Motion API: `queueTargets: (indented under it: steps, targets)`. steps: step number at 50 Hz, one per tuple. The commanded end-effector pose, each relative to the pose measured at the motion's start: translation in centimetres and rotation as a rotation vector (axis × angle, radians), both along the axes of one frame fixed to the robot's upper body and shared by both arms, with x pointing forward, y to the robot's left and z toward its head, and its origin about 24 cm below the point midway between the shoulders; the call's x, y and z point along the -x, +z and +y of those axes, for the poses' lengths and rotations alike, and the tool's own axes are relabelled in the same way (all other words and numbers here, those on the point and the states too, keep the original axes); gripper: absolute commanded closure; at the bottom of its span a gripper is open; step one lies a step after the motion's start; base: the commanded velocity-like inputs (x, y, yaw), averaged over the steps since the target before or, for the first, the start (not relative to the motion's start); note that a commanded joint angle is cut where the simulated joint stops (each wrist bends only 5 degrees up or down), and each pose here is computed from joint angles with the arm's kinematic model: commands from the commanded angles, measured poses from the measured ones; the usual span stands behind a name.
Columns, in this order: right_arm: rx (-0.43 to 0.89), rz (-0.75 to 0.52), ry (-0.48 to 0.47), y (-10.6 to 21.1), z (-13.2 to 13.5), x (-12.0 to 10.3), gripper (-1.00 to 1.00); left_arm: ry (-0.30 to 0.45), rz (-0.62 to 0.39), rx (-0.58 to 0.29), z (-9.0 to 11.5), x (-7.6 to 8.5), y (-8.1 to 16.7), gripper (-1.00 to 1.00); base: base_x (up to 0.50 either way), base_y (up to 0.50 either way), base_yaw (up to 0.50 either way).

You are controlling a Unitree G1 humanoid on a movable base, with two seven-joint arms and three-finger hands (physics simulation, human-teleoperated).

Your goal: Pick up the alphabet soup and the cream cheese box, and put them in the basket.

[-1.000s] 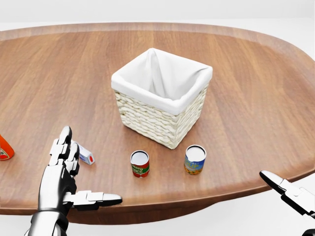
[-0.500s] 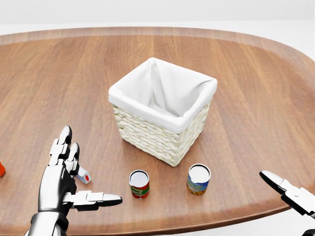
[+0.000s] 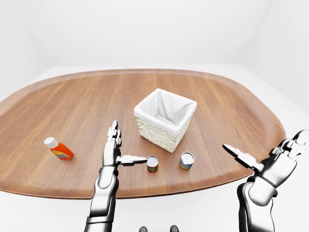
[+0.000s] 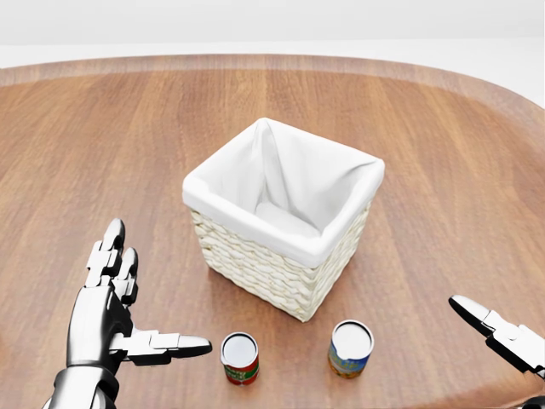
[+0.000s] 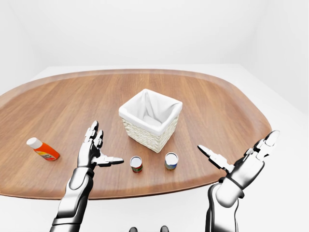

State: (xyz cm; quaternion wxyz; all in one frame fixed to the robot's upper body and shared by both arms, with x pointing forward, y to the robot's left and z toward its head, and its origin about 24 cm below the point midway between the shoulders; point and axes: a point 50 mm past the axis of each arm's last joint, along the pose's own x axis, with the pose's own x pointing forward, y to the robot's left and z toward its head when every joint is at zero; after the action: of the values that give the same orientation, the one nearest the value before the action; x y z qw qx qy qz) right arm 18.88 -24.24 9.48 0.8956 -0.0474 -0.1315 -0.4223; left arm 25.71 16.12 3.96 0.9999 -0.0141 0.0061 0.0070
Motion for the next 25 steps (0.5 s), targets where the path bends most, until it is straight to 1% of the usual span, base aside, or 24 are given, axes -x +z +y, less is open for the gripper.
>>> queueTargets:
  steps: [1,8,25]
  targets:
    - [-0.001,0.001,0.001,0.02,0.04,-0.01,-1.0,-0.002,0.003,-0.004,-0.02,-0.04,-0.12,-1.0,0.19,0.0,0.0]
    - [-0.004,0.0,0.0,-0.01,0.0,0.0,-1.0,-0.002,-0.001,0.006,-0.02,0.12,0.22,-1.0,0.2,0.0,0.0]
    - [0.0,-0.002,0.002,-0.04,0.0,-0.04,-1.0,0.006,-0.006,0.032,0.2,-0.09,0.36,-1.0,0.2,0.0,0.0]
